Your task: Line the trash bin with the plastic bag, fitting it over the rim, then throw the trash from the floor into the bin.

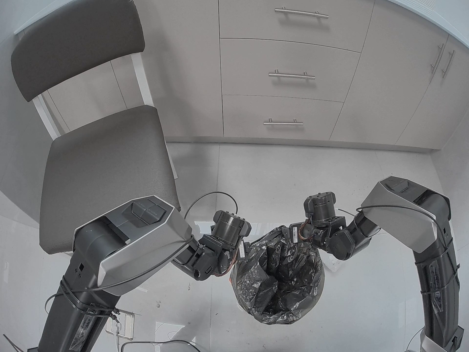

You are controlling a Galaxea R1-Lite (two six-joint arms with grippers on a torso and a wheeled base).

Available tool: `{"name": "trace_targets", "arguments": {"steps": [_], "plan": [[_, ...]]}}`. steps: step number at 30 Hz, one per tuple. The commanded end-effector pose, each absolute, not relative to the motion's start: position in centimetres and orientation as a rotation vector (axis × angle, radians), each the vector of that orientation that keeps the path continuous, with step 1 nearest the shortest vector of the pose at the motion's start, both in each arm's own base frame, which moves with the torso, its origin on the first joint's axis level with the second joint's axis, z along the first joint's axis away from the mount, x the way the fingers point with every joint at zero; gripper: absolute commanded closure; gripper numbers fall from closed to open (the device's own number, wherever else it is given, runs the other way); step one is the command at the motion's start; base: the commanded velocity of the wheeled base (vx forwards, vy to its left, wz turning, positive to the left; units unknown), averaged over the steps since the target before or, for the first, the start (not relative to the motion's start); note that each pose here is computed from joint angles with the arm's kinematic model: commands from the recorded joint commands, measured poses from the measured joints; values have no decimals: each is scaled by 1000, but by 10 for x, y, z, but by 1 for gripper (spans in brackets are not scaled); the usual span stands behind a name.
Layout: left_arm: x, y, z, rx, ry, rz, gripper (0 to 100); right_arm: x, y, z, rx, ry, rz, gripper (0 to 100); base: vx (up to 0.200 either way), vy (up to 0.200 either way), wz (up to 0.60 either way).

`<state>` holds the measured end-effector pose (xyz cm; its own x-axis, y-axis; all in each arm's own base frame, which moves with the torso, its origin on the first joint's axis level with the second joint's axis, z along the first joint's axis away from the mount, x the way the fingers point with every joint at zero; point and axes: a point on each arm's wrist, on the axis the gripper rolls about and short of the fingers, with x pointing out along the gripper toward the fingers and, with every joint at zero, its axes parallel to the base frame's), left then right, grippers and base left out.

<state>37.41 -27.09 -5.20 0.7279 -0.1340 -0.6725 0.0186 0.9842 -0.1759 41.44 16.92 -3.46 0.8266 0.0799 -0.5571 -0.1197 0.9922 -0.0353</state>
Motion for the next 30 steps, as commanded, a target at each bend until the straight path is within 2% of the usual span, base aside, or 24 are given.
{"name": "trace_targets", "arguments": {"steps": [1,11,20,21,25,30], "plan": [[374,-271,-52,-162,753,-85,0,415,170,-39,-72,595,105,0,0,0,0],[374,-271,-51,-169,750,-82,0,419,168,-40,-64,585,99,0,0,0,0],[354,-275,-26,-209,683,-139,0,411,163,5,-31,518,101,0,0,0,0],[345,-276,-13,-225,652,-164,0,404,160,22,-24,498,103,0,0,0,0],[335,-270,17,-259,599,-188,0,392,156,40,-19,483,104,0,0,0,0],[310,-247,82,-317,510,-214,0,372,147,72,-6,443,108,0,0,0,0]]}}
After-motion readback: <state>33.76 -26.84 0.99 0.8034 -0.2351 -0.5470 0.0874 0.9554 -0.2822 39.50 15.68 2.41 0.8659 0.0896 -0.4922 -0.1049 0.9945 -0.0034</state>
